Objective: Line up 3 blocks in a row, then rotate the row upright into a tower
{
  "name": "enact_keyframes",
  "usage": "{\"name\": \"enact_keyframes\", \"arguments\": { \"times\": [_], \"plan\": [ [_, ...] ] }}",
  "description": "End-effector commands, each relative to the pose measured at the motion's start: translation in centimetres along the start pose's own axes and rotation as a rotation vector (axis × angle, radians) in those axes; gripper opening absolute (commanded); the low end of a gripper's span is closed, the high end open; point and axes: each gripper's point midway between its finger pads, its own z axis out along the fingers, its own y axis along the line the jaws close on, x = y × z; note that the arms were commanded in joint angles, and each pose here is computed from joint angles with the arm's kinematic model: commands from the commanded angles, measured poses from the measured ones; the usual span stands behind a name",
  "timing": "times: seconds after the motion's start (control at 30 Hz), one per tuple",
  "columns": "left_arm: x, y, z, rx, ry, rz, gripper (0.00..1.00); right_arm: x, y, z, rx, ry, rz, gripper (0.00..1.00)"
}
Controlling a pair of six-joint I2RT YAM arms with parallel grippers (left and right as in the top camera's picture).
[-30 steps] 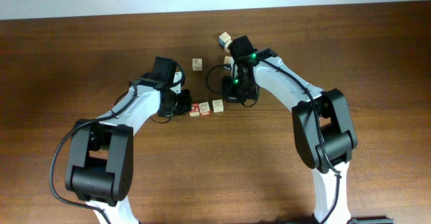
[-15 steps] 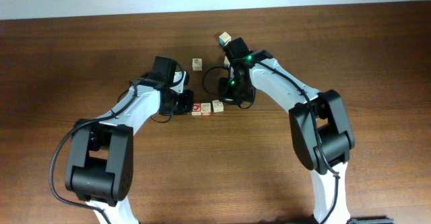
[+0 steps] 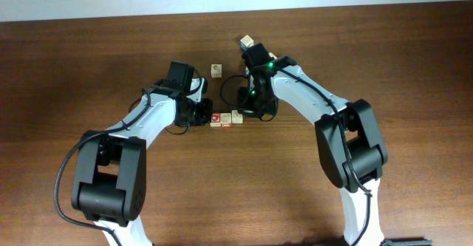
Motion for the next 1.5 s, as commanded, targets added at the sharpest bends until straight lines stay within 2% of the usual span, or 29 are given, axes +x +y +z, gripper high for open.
{"name": "enact_keyframes", "arguments": {
  "times": [0.0, 0.23, 0.3, 0.37, 0.43, 0.77, 0.87, 1.03, 1.3, 1.47],
  "plan": [
    [0.4, -0.3, 0.4, 0.02, 0.013, 0.02, 0.0, 0.9, 0.3, 0.8, 0.005, 0.029, 0.0, 0.04],
    [0.1, -0.3, 0.4, 0.022, 0.004, 0.023, 0.0, 0.9, 0.2, 0.9, 0.016, 0.023, -0.005, 0.05],
    [0.1, -0.3, 0.4, 0.021, 0.005, 0.022, 0.05, 0.1, -0.9, 0.7, 0.061, -0.01, 0.0, 0.16],
    [0.1, -0.2, 0.4, 0.017, 0.002, 0.021, 0.11, -0.7, -1.9, 0.3, 0.08, -0.03, 0.017, 0.17],
    [-0.2, 0.2, 0.3, -0.004, -0.011, 0.022, 0.12, -1.7, -2.8, -0.1, 0.073, -0.049, 0.038, 0.17],
    [-0.4, 0.4, 0.3, -0.017, -0.02, 0.015, 0.16, -4.7, -0.8, -0.6, -0.039, -0.153, -0.165, 0.17],
    [-0.5, 1.5, 0.3, -0.079, -0.029, -0.073, 0.14, -4.7, -0.1, -0.6, -0.065, -0.153, -0.199, 0.17],
    [-0.4, 1.8, 0.3, -0.093, -0.031, -0.101, 0.13, -4.1, 1.1, -0.2, -0.07, -0.151, -0.242, 0.17],
    [-0.3, 2.1, 0.2, -0.112, -0.03, -0.122, 0.21, -2.9, 1.6, 0.3, -0.054, -0.12, -0.277, 0.16],
    [-0.3, 2.1, 0.2, -0.112, -0.029, -0.122, 0.22, -2.2, 1.7, 0.4, -0.059, -0.092, -0.274, 0.16]
  ]
}}
